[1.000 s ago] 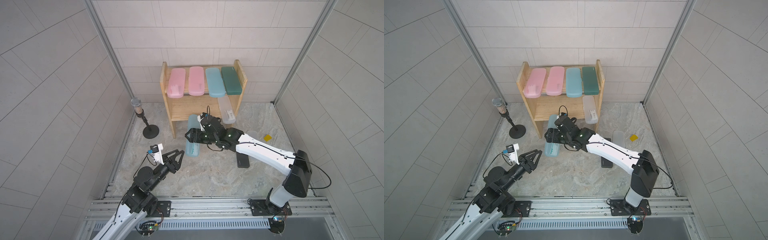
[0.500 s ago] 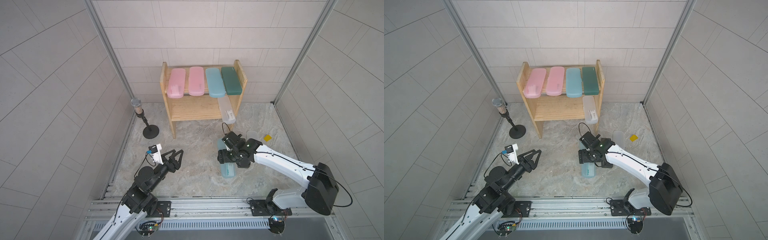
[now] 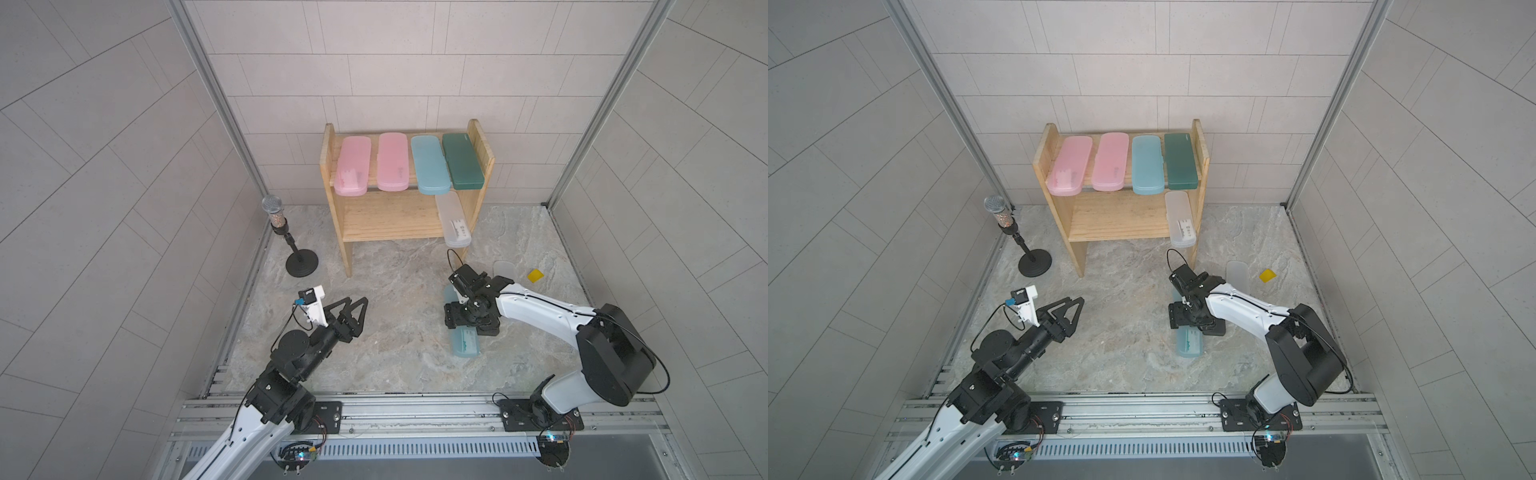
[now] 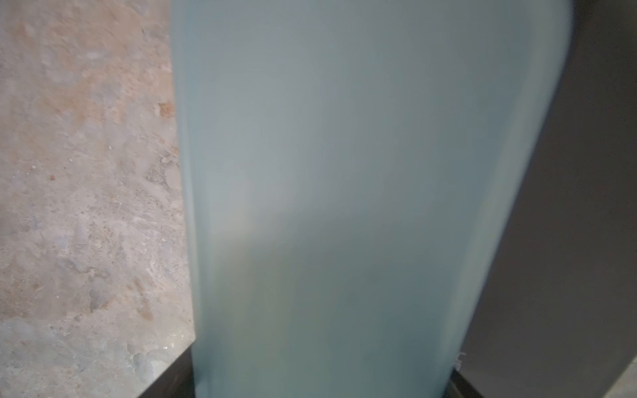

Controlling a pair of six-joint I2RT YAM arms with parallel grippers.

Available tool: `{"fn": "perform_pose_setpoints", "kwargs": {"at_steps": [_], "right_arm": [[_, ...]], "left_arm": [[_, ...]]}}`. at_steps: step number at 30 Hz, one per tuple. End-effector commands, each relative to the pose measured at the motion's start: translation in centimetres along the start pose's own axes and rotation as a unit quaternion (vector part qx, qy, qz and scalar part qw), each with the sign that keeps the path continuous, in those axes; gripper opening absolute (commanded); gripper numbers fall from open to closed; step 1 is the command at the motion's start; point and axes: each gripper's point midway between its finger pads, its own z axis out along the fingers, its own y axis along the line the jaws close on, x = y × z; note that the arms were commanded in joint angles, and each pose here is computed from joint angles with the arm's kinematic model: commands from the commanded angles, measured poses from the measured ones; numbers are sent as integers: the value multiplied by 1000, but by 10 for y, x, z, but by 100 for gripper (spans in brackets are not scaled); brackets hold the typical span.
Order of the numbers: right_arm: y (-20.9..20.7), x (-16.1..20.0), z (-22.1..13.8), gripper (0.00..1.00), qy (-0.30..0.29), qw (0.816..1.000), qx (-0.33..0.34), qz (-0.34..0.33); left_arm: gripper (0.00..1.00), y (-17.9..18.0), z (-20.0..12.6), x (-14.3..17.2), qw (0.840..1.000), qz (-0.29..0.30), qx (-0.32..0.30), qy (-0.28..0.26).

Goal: Remove the pencil cases from the shelf
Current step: Place the pencil case at the center of the board.

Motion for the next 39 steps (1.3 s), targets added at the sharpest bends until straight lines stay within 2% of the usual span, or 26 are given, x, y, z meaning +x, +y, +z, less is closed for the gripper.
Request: {"fn": "perform_pose_setpoints", "kwargs": {"at_steps": [1, 14, 33, 36, 39], "right_arm": [[-2, -16, 2, 76, -19, 1000, 11, -17], [-24, -21, 16, 78, -15, 1000, 23, -8], [-33, -42, 24, 83, -22, 999, 35, -10], [-36, -43, 23, 85, -25, 999, 38, -14], [-38, -45, 23, 91, -27, 999, 43, -15]], "left_arm": [[84, -7, -1, -7, 1000, 1, 14, -13], [85, -4, -5, -8, 1000, 2, 9, -18], [87, -4, -4, -10, 1000, 1, 3, -20], [87, -3, -4, -11, 1000, 1, 2, -23], [87, -3, -4, -10, 1000, 1, 1, -21]]}}
